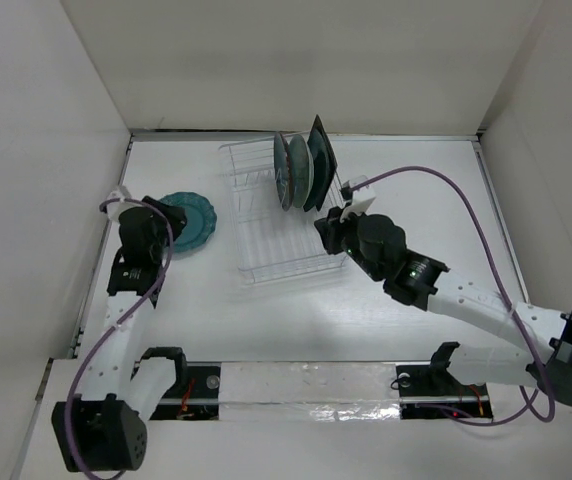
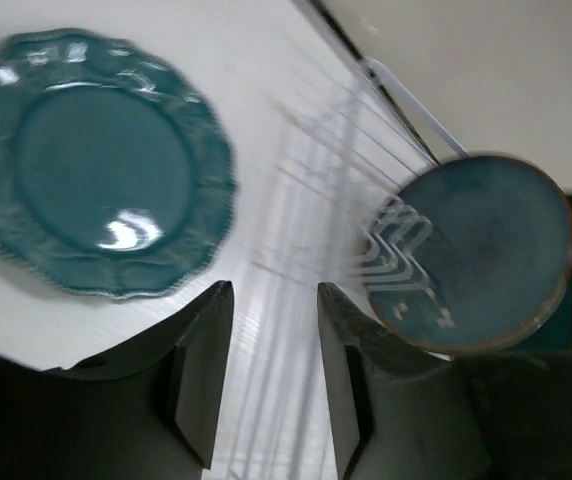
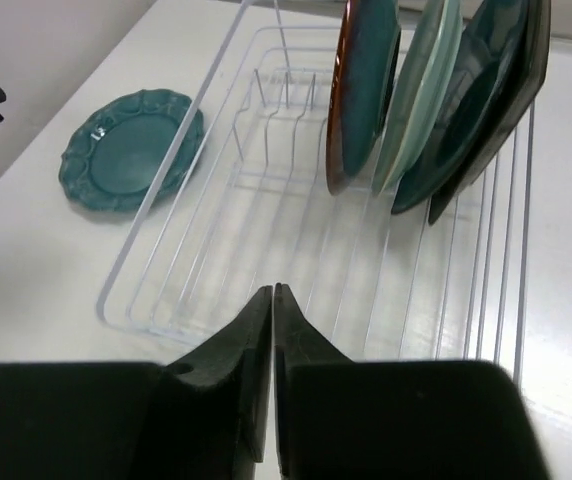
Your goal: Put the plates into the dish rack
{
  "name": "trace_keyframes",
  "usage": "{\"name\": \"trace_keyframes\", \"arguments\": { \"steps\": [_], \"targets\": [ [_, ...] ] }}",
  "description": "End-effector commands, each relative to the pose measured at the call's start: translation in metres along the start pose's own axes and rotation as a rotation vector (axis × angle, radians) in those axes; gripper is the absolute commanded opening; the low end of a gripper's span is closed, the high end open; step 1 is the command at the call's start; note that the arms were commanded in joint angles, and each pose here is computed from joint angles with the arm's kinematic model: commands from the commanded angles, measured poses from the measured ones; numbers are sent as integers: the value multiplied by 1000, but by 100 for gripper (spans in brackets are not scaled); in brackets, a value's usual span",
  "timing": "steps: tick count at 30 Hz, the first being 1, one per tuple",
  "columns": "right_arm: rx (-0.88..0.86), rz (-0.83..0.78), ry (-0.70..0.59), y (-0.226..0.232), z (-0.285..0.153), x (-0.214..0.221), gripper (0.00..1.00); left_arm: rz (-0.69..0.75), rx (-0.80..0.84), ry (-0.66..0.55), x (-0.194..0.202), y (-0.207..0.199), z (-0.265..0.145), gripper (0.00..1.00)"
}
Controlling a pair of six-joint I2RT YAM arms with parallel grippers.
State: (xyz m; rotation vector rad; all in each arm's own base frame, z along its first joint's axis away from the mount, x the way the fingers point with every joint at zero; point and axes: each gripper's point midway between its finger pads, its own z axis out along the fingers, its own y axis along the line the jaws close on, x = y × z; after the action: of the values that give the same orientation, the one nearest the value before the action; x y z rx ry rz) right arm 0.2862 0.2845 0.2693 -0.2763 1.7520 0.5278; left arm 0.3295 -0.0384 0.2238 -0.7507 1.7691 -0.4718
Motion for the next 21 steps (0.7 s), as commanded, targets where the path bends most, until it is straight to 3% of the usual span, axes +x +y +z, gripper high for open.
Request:
{"name": "trace_keyframes", "arguments": {
  "steps": [1, 2, 4, 6, 13, 21],
  "targets": [
    [-74, 43, -73, 7, -13, -20, 23, -144, -40, 1, -8, 41, 12, 37],
    [-80, 45, -89, 5, -20, -25, 31, -157, -78, 10, -1, 59, 14, 46],
    [-59, 50, -93, -6, -23, -24, 43, -174, -99, 8, 1, 74, 16, 54],
    [-82, 77, -120, -8, -32, -31, 47, -207, -145, 0, 4, 97, 19, 60],
    [-143, 137, -106, -18, -33, -22, 50, -332, -207, 92, 36, 156, 33, 60],
    [-135, 153, -112, -23, -34, -24, 49, -420, -133, 93, 47, 156, 46, 54]
  ]
}}
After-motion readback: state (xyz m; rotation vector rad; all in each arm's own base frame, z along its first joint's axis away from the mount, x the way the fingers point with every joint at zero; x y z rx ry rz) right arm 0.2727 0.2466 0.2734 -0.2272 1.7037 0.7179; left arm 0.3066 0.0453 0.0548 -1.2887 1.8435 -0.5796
